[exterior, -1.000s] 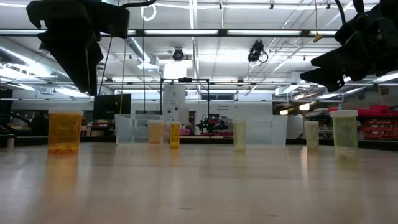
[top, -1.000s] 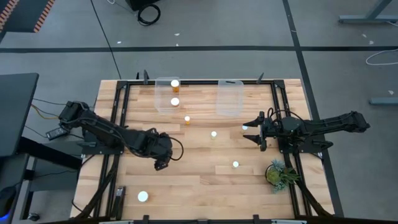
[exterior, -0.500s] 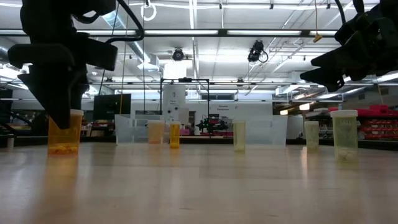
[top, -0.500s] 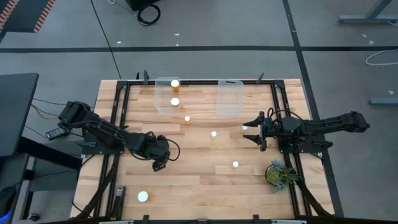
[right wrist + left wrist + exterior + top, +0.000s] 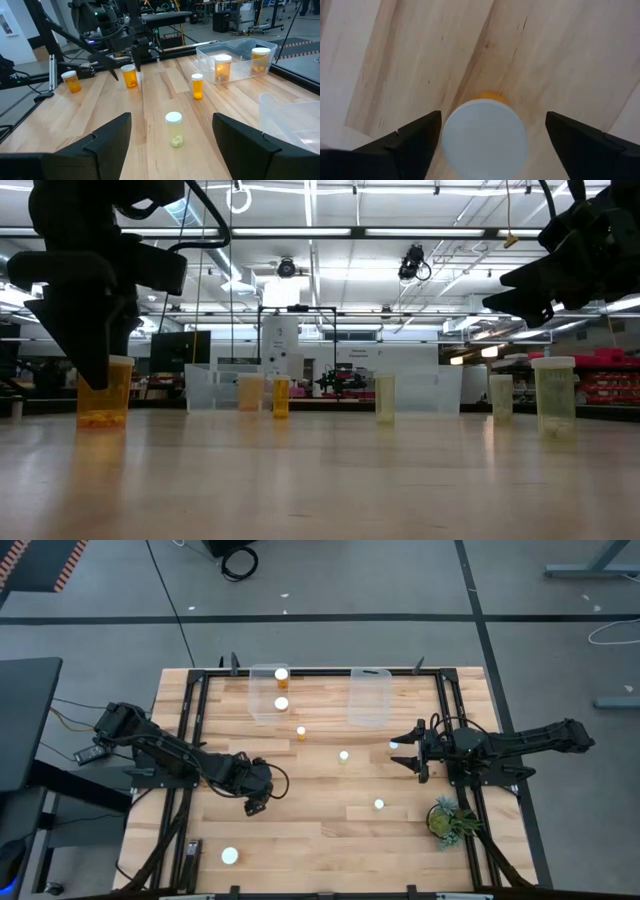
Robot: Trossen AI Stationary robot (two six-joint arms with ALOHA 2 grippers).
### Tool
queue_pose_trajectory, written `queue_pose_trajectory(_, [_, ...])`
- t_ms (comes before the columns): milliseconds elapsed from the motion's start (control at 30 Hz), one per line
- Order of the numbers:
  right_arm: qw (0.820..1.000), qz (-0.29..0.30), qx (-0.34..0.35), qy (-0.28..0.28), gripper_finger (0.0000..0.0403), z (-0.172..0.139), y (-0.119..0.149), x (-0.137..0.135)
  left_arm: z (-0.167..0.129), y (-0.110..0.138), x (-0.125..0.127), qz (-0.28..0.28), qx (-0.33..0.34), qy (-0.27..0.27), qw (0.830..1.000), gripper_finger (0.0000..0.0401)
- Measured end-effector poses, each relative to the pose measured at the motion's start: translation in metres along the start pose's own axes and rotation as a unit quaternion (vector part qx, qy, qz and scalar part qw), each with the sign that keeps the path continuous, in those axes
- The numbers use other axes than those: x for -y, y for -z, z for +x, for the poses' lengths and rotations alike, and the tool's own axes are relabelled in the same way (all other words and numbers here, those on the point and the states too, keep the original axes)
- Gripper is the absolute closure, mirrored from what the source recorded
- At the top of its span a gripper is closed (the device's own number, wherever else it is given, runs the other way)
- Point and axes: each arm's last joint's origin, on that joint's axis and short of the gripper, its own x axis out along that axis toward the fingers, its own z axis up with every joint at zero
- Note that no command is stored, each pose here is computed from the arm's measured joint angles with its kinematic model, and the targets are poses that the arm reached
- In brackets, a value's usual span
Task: Pick and place medicine bottles into bin by pill shape (circle, oval)
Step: Put the large orange pill bottle into the left transparent bin
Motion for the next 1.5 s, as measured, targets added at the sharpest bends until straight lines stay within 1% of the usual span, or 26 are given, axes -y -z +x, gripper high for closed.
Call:
queue_pose_trajectory(333, [1.000,0.000,0.000,0.000,0.0118,0.000,0.000,0.000,0.000,0.001,-0.001,0.001,-0.003,-0.003,1.000,0.0118])
queue_pose_trajectory(700, [1.000,0.000,0.000,0.000,0.0118,0.000,0.000,0.000,0.000,0.000,-0.001,0.002,-0.003,-0.002,1.000,0.0189])
queue_pose_trajectory(800, [1.000,0.000,0.000,0.000,0.0118,0.000,0.000,0.000,0.000,0.000,-0.001,0.006,-0.002,-0.002,1.000,0.0194])
queue_pose_trajectory(1000, [1.000,0.000,0.000,0.000,0.0118,0.000,0.000,0.000,0.000,0.000,-0.001,0.006,-0.004,-0.002,1.000,0.0178])
queue_pose_trajectory(1100, [1.000,0.000,0.000,0.000,0.0118,0.000,0.000,0.000,-0.002,-0.001,-0.002,0.004,-0.010,-0.001,1.000,0.0181])
queue_pose_trajectory(1300, [1.000,0.000,0.000,0.000,0.0118,0.000,0.000,0.000,-0.011,-0.020,-0.005,0.009,0.008,0.012,1.000,0.0193])
queue_pose_trajectory(1500, [1.000,0.000,0.000,0.000,0.0118,0.000,0.000,0.000,-0.020,-0.039,-0.015,0.025,0.020,0.010,0.999,0.0181])
